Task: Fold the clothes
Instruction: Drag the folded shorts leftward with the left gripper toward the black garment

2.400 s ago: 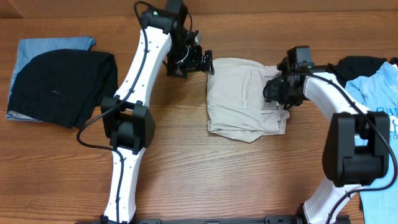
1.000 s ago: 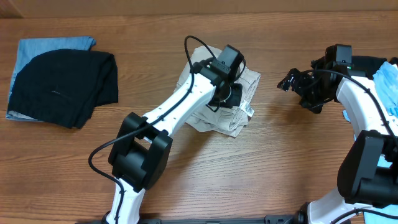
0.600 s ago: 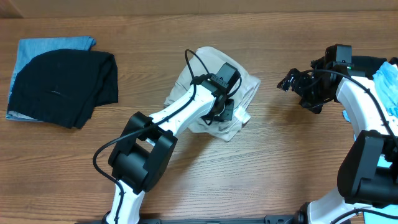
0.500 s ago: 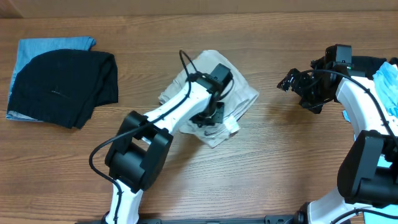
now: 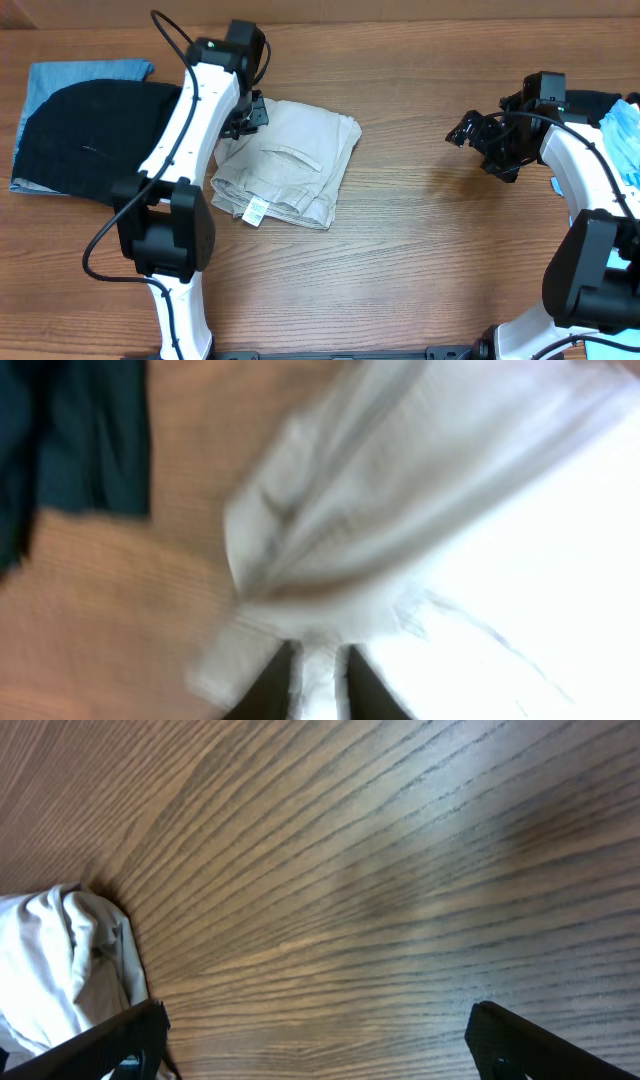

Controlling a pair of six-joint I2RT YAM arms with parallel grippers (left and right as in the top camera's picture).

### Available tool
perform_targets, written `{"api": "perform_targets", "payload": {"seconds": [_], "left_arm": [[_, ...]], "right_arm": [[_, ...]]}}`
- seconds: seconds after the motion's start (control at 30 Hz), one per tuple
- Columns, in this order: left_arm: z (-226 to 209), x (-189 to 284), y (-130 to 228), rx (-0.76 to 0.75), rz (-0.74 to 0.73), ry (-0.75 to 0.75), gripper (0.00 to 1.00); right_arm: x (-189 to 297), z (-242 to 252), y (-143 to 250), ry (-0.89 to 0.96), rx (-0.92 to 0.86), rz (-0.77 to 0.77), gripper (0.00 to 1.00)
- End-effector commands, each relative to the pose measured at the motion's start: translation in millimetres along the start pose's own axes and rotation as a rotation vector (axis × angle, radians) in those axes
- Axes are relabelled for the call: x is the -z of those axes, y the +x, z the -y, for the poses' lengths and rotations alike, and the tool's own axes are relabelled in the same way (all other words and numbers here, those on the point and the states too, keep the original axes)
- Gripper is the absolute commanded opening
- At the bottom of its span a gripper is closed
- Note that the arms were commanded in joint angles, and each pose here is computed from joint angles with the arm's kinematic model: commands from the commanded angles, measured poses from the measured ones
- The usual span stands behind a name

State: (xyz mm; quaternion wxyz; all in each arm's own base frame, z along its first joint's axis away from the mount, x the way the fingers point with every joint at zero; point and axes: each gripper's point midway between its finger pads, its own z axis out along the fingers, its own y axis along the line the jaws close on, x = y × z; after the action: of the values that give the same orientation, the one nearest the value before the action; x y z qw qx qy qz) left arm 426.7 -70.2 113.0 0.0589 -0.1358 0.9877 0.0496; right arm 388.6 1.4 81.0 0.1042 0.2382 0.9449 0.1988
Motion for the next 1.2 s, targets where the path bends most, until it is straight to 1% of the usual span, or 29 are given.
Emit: {"api": "perform_targets", "payload": {"seconds": [0.0, 0.03, 0.13, 0.17, 0.2, 0.23, 0.27, 0.33, 0.37, 0.43, 0.5, 0.53, 0.57, 0.6, 0.63, 0.67, 0.7, 0.73, 0.83, 0.87, 0.9, 0.97, 1.03, 1.17], "left_arm": [[40.7, 27.7, 32.9, 0.029, -0.176, 0.272, 1.0], [47.3, 31.5, 42.8, -0.014, -0.224, 0.328, 0.98], [38.0, 30.8, 52.2, 0.022, -0.267, 0.285, 0.97], [34.9, 30.4, 59.3, 0.029, -0.296, 0.268, 0.88], [26.5, 28.5, 65.5, 0.03, -0.316, 0.219, 0.59], [16.8, 26.2, 71.8, 0.044, -0.336, 0.166, 0.39], [11.7, 24.7, 80.1, 0.048, -0.37, 0.14, 0.38], [9.2, 18.8, 98.5, 0.045, -0.433, 0.123, 0.45], [10.9, 18.1, 103.0, 0.044, -0.438, 0.136, 0.47], [5.0, 31.0, 108.3, 0.078, -0.379, 0.163, 0.5], [-5.2, 49.7, 112.7, 0.132, -0.285, 0.179, 0.58], [-7.1, 53.3, 119.9, 0.181, -0.243, 0.201, 0.67], [-7.4, 48.3, 130.1, 0.237, -0.239, 0.219, 0.74], [-8.5, 40.6, 136.1, 0.299, -0.242, 0.219, 0.84], [-9.2, 28.4, 144.4, 0.387, -0.265, 0.211, 0.89], [-3.9, 15.0, 152.2, 0.483, -0.307, 0.223, 0.88], [6.2, 2.0, 157.5, 0.548, -0.347, 0.263, 0.87], [18.1, -14.1, 157.2, 0.577, -0.348, 0.322, 0.88], [31.1, -39.7, 144.1, 0.691, -0.279, 0.383, 0.89], [27.8, -43.1, 132.9, 0.739, -0.223, 0.37, 0.91], [25.5, -44.4, 127.9, 0.772, -0.199, 0.361, 0.93], [17.0, -48.1, 122.5, 0.812, -0.15, 0.319, 1.0], [8.4, -52.5, 119.3, 0.843, -0.109, 0.278, 1.0], [5.8, -59.4, 116.7, 0.848, -0.09, 0.255, 0.99]], "right_arm": [[3.3, -2.6, -4.7, 0.001, 0.02, 0.02, 1.0], [3.3, -2.6, -4.7, 0.001, 0.019, 0.02, 1.0], [3.3, -2.6, -4.7, 0.001, 0.02, 0.02, 1.0], [3.3, -2.6, -4.7, 0.001, 0.02, 0.02, 1.0], [3.3, -2.6, -4.7, 0.001, 0.019, 0.02, 1.0], [3.3, -2.6, -4.7, 0.001, 0.019, 0.02, 1.0], [3.3, -2.6, -4.7, 0.001, 0.019, 0.02, 1.0], [3.3, -2.6, -4.7, 0.001, 0.02, 0.02, 1.0], [3.3, -2.6, -4.7, 0.001, 0.02, 0.02, 1.0], [3.3, -2.6, -4.7, 0.001, 0.02, 0.02, 1.0], [3.3, -2.6, -4.7, 0.001, 0.02, 0.02, 1.0], [3.3, -2.6, -4.7, 0.001, 0.02, 0.02, 1.0], [3.3, -2.6, -4.7, 0.001, 0.02, 0.02, 1.0], [3.3, -2.6, -4.7, 0.001, 0.02, 0.02, 1.0], [3.3, -2.6, -4.7, 0.001, 0.02, 0.02, 1.0], [3.3, -2.6, -4.7, 0.001, 0.019, 0.02, 1.0], [3.3, -2.6, -4.7, 0.001, 0.02, 0.02, 1.0], [3.3, -2.6, -4.7, 0.001, 0.02, 0.02, 1.0], [3.3, -2.6, -4.7, 0.001, 0.019, 0.02, 1.0], [3.3, -2.6, -4.7, 0.001, 0.02, 0.02, 1.0], [3.3, -2.6, -4.7, 0.001, 0.02, 0.02, 1.0], [3.3, -2.6, -4.7, 0.001, 0.02, 0.02, 1.0], [3.3, -2.6, -4.7, 0.001, 0.02, 0.02, 1.0], [3.3, -2.6, -4.7, 0.001, 0.02, 0.02, 1.0]]}}
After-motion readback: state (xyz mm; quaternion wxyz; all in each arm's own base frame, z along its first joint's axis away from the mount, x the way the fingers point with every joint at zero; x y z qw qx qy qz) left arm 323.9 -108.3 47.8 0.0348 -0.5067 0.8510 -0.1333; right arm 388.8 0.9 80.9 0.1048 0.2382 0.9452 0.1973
